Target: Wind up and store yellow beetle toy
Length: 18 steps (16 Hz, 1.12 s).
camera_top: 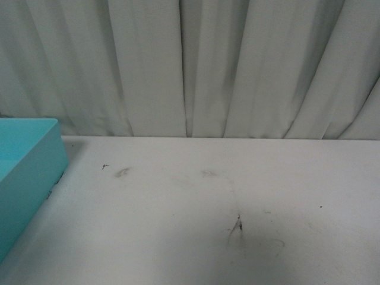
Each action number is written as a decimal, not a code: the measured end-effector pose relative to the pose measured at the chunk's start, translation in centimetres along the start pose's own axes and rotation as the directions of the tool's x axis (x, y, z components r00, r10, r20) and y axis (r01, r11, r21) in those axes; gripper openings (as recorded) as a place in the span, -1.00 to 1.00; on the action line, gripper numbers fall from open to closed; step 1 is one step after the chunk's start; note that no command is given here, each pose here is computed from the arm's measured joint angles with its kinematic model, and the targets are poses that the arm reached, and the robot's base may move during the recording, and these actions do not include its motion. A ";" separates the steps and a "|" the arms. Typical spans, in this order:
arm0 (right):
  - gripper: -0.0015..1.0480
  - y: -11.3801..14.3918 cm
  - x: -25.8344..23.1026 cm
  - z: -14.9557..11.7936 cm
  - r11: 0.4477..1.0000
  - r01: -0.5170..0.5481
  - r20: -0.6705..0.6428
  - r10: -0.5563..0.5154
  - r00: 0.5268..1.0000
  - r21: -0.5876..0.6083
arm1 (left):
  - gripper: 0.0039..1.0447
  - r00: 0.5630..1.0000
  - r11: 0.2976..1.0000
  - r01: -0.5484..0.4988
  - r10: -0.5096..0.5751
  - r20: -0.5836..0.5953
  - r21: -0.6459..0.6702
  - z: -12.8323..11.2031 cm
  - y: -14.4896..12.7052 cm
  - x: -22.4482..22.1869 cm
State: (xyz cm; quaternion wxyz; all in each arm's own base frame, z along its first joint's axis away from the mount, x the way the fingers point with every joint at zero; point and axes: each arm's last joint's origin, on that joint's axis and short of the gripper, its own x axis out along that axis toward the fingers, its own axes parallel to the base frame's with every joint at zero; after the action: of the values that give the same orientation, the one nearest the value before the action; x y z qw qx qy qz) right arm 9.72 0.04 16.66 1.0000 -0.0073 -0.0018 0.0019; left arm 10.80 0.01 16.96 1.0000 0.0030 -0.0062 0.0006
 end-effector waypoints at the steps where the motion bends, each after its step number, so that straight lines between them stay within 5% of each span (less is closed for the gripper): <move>1: 0.87 0.0 0.0 0.0 1.000 0.000 0.000 0.000 1.000 0.000 | -0.97 1.000 1.000 0.000 0.000 -0.006 0.000 -0.1 0.0 0.0; 10: 0.87 0.0 0.0 0.0 1.000 0.000 0.000 0.000 1.000 0.000 | -0.88 1.000 1.000 0.000 0.000 -0.011 -0.002 -0.3 0.0 -1.1; 18: 0.87 0.0 0.0 0.0 1.000 0.000 0.000 0.000 1.000 0.000 | 0.91 1.000 1.000 0.001 -0.001 -0.011 -0.002 -0.3 0.0 -1.1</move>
State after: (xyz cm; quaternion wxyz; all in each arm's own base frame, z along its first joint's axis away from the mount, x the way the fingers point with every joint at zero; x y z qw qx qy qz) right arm 9.72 0.04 16.66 1.0000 -0.0073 -0.0018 0.0019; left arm 9.74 0.00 16.64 1.0000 0.0022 -0.0005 0.0002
